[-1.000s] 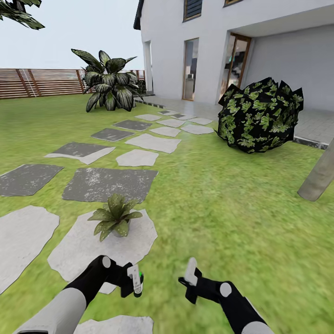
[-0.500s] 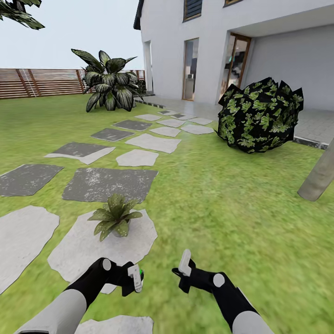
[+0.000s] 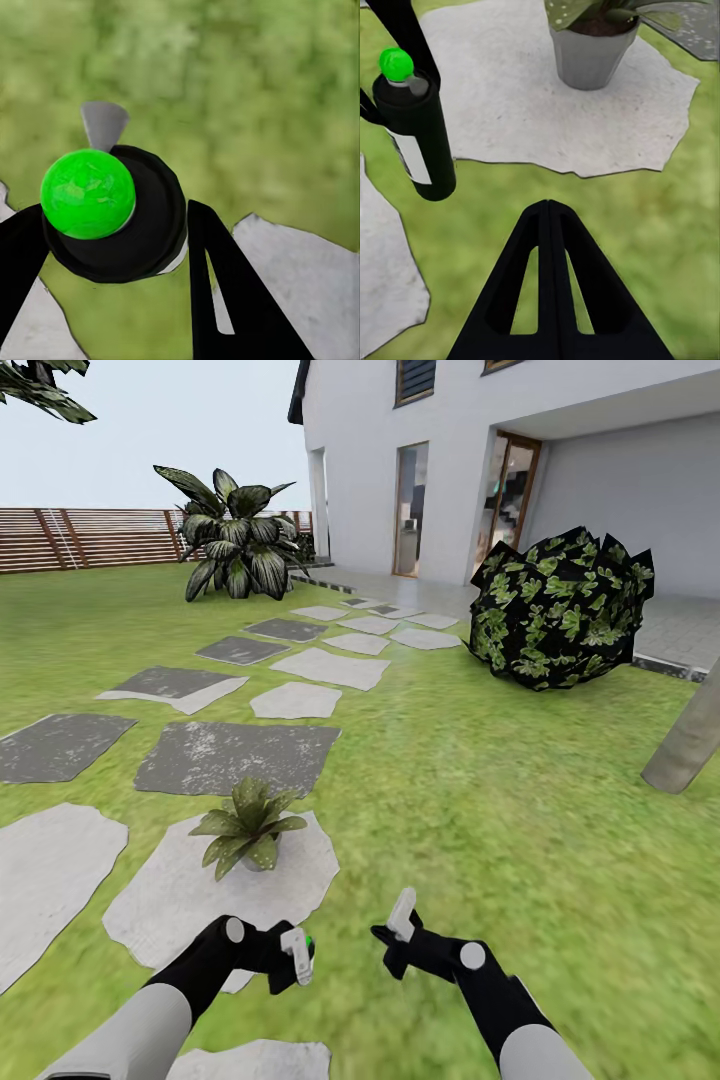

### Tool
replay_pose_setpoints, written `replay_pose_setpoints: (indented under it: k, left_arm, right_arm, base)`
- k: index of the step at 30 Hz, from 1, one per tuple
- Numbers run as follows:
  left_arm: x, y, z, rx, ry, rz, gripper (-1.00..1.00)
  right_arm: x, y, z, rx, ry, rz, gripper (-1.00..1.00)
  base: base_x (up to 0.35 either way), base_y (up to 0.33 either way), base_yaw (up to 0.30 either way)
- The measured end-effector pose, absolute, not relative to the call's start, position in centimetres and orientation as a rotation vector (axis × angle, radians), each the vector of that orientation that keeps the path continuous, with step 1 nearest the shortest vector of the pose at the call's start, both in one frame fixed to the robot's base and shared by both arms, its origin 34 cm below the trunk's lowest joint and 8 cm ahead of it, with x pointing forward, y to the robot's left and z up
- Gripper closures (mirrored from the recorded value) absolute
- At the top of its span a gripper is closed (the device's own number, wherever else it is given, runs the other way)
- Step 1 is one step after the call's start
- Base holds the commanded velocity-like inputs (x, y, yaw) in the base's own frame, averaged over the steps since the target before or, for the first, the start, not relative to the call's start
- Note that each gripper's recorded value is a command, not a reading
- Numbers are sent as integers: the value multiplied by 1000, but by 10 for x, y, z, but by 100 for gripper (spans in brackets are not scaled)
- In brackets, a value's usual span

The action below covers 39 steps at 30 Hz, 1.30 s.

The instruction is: Pick up the pesticide atomizer in the garden and spray insectifuge to fully cover both potted plants in the garden.

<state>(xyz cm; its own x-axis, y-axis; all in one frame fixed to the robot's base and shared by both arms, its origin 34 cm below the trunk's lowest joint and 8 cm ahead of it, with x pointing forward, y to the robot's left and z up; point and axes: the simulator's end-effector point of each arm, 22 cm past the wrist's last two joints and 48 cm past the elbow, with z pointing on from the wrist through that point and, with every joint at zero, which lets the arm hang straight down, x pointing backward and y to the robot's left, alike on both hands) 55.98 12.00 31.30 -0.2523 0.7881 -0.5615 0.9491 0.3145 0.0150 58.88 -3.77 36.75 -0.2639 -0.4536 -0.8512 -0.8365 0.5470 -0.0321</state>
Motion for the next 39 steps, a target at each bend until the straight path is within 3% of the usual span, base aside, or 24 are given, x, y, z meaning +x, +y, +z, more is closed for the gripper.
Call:
replay_pose_setpoints:
  k: [39]
  left_arm:
    - [556, 47, 326, 1533, 2033, -525, 100]
  right_arm:
    - [565, -14, 364, -1187, 1871, 623, 100]
  base:
    - [0, 0, 0]
